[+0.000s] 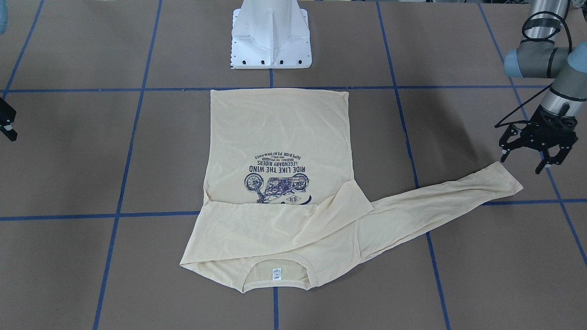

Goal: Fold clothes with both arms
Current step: 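Grasp the other sleeve cuff with the left gripper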

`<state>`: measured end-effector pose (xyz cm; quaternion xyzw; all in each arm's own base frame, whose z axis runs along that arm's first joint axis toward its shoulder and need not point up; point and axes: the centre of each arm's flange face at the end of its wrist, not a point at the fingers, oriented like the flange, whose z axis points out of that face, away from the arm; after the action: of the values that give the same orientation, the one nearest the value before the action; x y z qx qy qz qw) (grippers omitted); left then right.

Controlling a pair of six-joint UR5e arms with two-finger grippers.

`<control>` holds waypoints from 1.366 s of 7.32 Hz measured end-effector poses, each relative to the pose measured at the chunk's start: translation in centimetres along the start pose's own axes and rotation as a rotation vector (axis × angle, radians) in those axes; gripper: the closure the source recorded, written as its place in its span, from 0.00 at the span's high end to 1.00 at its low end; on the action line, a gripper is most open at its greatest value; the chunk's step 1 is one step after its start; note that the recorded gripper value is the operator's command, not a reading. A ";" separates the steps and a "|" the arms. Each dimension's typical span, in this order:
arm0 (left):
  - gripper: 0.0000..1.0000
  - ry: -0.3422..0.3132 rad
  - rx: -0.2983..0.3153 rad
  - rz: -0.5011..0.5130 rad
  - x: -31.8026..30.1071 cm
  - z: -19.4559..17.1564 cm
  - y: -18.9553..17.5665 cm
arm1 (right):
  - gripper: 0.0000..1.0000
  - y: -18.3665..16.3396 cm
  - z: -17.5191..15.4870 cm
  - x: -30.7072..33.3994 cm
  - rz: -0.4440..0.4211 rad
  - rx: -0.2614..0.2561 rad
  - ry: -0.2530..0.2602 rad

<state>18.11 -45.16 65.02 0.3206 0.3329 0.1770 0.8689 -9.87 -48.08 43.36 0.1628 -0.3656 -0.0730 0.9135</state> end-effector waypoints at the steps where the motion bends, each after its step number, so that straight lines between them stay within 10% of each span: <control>1: 0.80 0.014 -0.001 -0.003 0.8 0.4 0.2 | 1.00 0.1 0.0 0.1 0.000 -0.001 0.000; 10: 0.55 0.035 -0.030 0.004 1.9 2.2 0.9 | 1.00 0.1 0.1 0.2 0.001 -0.001 0.002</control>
<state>20.92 -44.44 66.02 0.3052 0.3447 0.1891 0.8673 -9.80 -48.06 43.55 0.1621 -0.3647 -0.0725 0.9140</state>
